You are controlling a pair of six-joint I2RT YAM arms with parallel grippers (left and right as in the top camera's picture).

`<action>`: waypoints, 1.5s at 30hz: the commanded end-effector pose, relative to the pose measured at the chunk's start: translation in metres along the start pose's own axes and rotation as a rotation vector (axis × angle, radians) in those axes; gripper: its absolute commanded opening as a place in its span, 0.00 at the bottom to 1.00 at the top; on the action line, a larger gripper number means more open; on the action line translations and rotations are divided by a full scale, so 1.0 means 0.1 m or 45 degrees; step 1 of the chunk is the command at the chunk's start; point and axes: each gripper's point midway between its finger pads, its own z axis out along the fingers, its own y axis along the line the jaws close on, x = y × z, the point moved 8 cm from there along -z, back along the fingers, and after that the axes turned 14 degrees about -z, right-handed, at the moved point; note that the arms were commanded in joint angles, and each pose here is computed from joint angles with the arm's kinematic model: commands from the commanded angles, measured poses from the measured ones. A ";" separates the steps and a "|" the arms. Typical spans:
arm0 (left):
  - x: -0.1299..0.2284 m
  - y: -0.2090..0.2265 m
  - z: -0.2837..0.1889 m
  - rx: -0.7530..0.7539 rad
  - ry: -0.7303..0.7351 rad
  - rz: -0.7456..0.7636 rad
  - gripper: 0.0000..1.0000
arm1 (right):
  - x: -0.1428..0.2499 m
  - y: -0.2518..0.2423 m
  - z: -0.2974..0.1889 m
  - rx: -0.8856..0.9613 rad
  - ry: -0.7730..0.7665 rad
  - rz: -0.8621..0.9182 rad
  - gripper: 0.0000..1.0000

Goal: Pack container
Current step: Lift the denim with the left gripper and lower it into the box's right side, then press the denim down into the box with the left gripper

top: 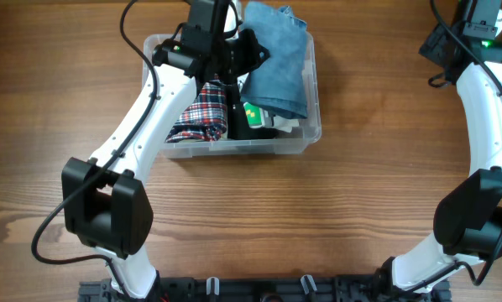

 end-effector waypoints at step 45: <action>-0.21 0.37 -0.16 -0.241 -0.111 -0.107 0.67 | 0.04 0.02 0.07 -0.005 0.023 -0.005 1.00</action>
